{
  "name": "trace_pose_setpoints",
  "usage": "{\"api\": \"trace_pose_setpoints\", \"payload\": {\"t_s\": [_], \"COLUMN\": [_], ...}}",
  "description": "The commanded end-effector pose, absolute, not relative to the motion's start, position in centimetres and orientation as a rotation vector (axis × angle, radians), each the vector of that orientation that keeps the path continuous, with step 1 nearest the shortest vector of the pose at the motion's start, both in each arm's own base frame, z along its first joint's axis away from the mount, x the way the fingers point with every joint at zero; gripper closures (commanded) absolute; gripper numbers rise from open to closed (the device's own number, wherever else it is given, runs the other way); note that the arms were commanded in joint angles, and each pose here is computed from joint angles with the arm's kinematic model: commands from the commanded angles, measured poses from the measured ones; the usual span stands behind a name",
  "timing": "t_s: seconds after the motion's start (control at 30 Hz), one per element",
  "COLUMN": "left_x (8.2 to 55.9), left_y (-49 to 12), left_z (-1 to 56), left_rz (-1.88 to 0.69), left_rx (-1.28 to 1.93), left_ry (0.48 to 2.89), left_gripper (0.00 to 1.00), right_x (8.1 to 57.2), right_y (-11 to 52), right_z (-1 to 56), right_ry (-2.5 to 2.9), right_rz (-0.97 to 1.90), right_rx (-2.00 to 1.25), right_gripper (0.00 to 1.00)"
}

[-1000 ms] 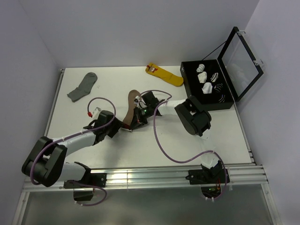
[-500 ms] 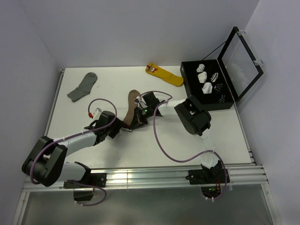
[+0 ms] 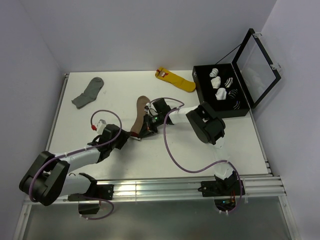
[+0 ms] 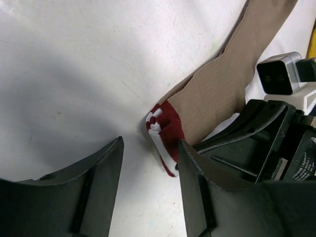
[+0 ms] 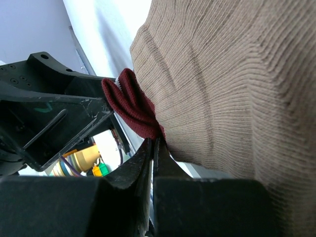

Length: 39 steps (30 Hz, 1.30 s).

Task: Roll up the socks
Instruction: Roll the sock at the center of the board.

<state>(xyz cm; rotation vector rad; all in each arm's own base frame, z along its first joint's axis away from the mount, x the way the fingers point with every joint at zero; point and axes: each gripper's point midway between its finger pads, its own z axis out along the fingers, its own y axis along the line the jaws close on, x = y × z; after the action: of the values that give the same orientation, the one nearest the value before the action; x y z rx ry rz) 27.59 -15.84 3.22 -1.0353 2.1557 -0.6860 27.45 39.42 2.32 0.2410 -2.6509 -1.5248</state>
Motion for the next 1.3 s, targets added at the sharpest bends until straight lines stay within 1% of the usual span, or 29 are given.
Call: {"api": "trace_pose_setpoints", "payload": {"t_s": [0.0, 0.27, 0.63, 0.73, 0.83, 0.87, 0.93, 0.97, 1.03, 1.07, 1.13, 1.17, 1.23, 1.27], "left_x": [27.6, 27.9, 27.5, 27.5, 27.6, 27.5, 27.6, 28.0, 28.1, 27.8, 28.3, 28.3, 28.3, 28.4], "left_y": [-15.8, -15.9, -16.0, -16.1, -16.3, -16.3, -16.5, -16.7, -16.7, -16.4, -16.5, -16.5, -16.3, -16.3], "left_z": [2.4, 1.8, 0.6, 0.3, 0.1, -0.2, 0.0, 0.2, 0.4, 0.1, 0.8, 1.0, 1.1, 1.3], "left_rz": [-0.697, -0.688, -0.659, -0.648, -0.631, -0.622, -0.606, -0.604, -0.58, -0.541, -0.509, -0.475, -0.427, -0.397], "left_rx": [-1.05, -1.037, -1.048, -1.049, -1.035, -1.031, -1.008, -0.996, -0.96, -0.952, -0.912, -0.9, -0.859, -0.845], "left_ry": [2.135, 2.141, 2.185, 2.204, 2.232, 2.245, 2.271, 2.274, 2.295, 2.324, 2.343, 2.367, 2.403, 2.426], "left_gripper": [0.48, 0.5, 0.58, 0.62, 0.69, 0.74, 0.78, 0.83, 0.87, 0.91, 0.94, 0.95, 0.96, 0.96], "right_x": [27.2, 27.4, 27.4, 27.5, 27.7, 27.8, 28.0, 28.2, 28.1, 27.9, 28.2, 28.1, 29.0, 28.8], "right_y": [38.3, 38.6, 38.6, 38.5, 38.2, 38.0, 37.9, 37.8, 37.4, 37.7, 37.0, 37.3, 36.4, 36.7], "right_z": [-0.7, -0.6, -0.5, -0.4, -0.1, -0.2, 0.6, 0.8, 1.1, 2.3, 2.3, 3.6, 3.3, 4.4], "right_ry": [-2.698, -2.691, -2.687, -2.71, -2.755, -2.782, -2.82, -2.858, -2.907, -2.932, -3.038, -3.087, -3.249, -3.289], "right_rz": [-1.419, -1.446, -1.456, -1.443, -1.423, -1.416, -1.424, -1.417, -1.379, -1.398, -1.326, -1.325, -1.203, -1.2], "right_rx": [0.177, 0.186, 0.186, 0.204, 0.251, 0.283, 0.333, 0.385, 0.432, 0.524, 0.609, 0.674, 0.771, 0.851], "right_gripper": [1.0, 1.0, 1.0, 1.0, 1.0, 0.95, 0.89, 0.82, 0.72, 0.65, 0.59, 0.58, 0.55, 0.55]}}
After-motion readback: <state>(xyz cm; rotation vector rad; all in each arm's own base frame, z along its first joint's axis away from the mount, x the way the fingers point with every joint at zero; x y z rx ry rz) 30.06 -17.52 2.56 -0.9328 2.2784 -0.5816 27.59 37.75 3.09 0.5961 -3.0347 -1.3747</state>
